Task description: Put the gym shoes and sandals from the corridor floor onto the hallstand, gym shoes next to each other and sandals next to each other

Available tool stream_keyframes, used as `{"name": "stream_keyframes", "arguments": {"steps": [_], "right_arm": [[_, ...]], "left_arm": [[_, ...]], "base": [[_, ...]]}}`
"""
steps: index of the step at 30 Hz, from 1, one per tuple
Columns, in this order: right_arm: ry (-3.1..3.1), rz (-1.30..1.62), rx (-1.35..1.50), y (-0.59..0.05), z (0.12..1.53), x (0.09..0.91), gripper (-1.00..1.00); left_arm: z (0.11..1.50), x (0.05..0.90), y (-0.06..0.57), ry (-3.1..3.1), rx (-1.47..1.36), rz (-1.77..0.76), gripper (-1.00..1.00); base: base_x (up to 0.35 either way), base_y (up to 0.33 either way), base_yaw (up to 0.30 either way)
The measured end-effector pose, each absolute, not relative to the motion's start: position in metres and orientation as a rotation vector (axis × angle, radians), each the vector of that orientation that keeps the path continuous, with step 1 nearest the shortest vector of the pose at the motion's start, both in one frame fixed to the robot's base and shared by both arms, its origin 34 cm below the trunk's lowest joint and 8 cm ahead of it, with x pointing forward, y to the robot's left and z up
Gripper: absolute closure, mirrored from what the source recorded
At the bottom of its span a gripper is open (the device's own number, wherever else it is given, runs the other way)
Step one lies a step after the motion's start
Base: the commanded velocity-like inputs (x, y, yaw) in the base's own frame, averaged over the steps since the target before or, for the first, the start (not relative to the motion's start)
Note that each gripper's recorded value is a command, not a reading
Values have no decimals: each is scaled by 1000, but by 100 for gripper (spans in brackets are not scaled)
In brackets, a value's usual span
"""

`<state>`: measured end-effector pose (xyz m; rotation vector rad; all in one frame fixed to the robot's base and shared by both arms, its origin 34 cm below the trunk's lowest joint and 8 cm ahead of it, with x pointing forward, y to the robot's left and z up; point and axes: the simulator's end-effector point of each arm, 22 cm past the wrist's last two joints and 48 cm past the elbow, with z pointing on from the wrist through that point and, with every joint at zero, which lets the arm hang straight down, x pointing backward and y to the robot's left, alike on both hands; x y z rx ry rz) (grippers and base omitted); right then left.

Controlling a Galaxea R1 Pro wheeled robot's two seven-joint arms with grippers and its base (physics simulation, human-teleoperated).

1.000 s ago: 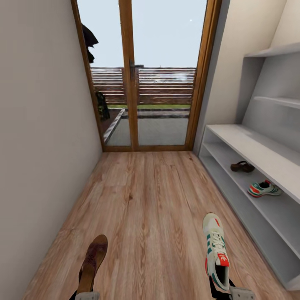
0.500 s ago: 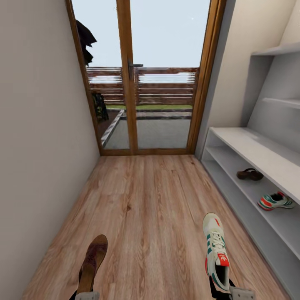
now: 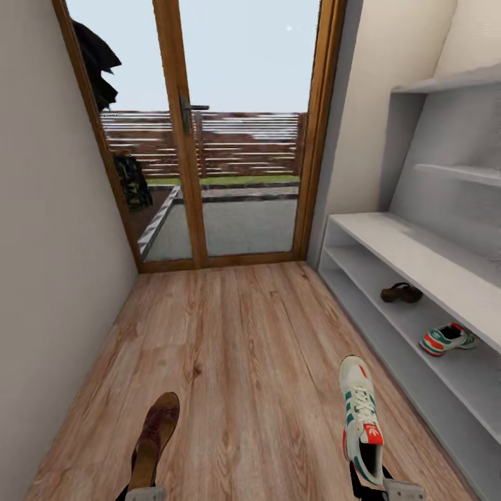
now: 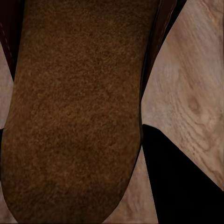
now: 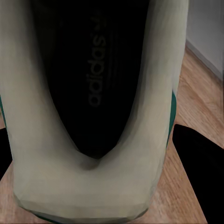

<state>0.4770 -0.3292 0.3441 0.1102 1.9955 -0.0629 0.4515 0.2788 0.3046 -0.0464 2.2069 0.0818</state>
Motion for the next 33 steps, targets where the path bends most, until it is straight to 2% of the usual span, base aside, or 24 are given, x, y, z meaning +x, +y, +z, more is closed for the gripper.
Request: {"name": "stream_keyframes", "arguments": {"steps": [33], "right_arm": [[1996,-63,111,-329,344,477,100]], "left_arm": [[305,451,279,2207,-47,82,100]], "base": [[290,207,-264]]}}
